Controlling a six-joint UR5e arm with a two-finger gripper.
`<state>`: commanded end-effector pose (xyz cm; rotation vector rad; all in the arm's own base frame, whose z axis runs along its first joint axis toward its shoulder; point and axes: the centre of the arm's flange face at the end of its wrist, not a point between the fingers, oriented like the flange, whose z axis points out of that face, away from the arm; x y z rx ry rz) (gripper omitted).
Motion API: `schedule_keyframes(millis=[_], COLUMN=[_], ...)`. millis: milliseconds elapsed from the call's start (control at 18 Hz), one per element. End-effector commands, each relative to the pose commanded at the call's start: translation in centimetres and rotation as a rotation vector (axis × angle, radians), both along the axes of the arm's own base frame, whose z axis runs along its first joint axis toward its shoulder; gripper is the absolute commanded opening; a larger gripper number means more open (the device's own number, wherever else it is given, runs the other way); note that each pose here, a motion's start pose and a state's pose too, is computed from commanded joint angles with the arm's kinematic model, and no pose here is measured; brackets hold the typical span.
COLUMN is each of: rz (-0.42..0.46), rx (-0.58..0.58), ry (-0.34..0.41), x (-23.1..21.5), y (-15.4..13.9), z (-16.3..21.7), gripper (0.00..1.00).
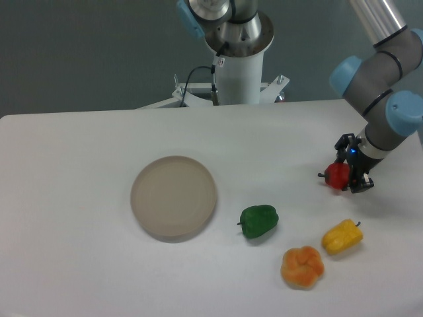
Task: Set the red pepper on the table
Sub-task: 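Lower the red pepper onto the table surface beside the gripper, then open the gripper and raise it away from the red pepper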
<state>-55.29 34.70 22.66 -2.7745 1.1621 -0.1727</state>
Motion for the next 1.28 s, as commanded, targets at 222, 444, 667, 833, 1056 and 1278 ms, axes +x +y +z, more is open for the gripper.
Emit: schedule_keyframes(millis=[222, 444, 667, 833, 1056, 1278], rz=[0.0, -0.005, -0.006, -0.008, -0.011, -0.012], rx=[0.0, 0.001, 0.001, 0.002, 0.003, 0.005], ry=[0.0, 0.002, 0.002, 0.002, 0.005, 0.01], x=[0.0, -0.02, -0.02, -0.02, -0.16, -0.29], y=[0.0, 0.01, 0.01, 0.01, -0.05, 0.0], z=[0.0, 0.01, 0.01, 0.01, 0.14, 0.34], gripper=[0.41, 0.49, 0.5, 0.58, 0.71, 0.87])
